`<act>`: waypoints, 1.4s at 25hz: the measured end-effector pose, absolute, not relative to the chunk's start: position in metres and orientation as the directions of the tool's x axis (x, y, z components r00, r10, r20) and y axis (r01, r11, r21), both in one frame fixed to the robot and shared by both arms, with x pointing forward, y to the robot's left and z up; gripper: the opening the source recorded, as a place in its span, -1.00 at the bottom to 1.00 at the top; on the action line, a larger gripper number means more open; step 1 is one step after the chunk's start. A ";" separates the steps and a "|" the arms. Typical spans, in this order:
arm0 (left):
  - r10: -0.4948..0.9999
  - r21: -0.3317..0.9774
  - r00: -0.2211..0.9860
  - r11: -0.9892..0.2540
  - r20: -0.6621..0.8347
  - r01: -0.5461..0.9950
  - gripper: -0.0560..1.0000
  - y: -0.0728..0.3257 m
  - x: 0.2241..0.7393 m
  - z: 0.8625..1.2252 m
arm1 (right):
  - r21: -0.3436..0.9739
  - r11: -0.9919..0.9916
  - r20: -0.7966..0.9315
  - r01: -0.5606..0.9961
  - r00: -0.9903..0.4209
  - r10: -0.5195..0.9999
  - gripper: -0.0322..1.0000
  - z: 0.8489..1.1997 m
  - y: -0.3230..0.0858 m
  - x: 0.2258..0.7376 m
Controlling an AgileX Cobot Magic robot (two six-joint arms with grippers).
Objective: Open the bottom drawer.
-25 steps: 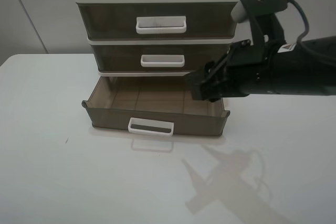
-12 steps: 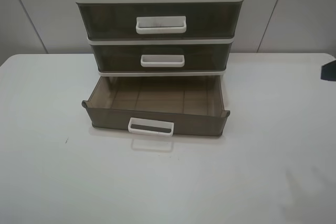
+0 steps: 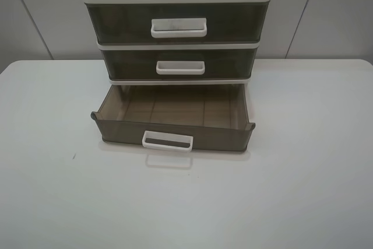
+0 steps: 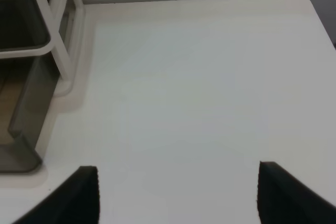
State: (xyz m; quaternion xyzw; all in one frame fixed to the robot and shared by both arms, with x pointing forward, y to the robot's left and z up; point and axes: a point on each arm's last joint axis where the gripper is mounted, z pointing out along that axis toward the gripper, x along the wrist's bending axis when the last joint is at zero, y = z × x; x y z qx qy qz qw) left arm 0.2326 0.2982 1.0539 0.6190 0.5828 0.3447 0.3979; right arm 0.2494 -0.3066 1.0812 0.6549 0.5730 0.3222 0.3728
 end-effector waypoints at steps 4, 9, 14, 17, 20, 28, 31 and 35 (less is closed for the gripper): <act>0.996 0.894 0.083 -0.004 -0.037 0.447 0.52 0.298 0.233 1.054 | 0.886 -0.049 -0.030 0.462 0.162 0.986 0.27 1.078 -0.309 0.229; 0.996 0.894 0.083 -0.004 -0.037 0.447 0.52 0.298 0.233 1.054 | 0.903 -0.047 -0.026 0.427 0.165 0.986 0.27 1.069 -0.309 0.220; 0.996 0.894 0.083 -0.004 -0.037 0.447 0.52 0.298 0.233 1.054 | 0.892 -0.052 -0.024 0.450 0.163 0.986 0.27 1.062 -0.309 0.223; 0.996 0.894 0.083 -0.004 -0.037 0.447 0.52 0.298 0.233 1.054 | 0.897 -0.025 -0.046 0.441 0.148 0.988 0.27 1.060 -0.309 0.228; 0.996 0.894 0.083 -0.004 -0.037 0.447 0.52 0.298 0.233 1.054 | 0.895 0.031 -0.080 0.446 0.092 0.993 0.27 1.057 -0.306 0.230; 0.996 0.894 0.083 -0.004 -0.037 0.447 0.52 0.298 0.233 1.054 | 0.894 0.058 -0.087 0.444 0.046 0.995 0.27 1.057 -0.305 0.231; 0.996 0.894 0.083 -0.004 -0.037 0.447 0.52 0.298 0.233 1.054 | 0.894 0.059 -0.088 0.444 0.045 0.995 0.27 1.057 -0.305 0.231; 0.996 0.894 0.083 -0.004 -0.037 0.447 0.52 0.298 0.233 1.054 | 0.894 0.060 -0.089 0.444 0.045 0.995 0.27 1.057 -0.305 0.231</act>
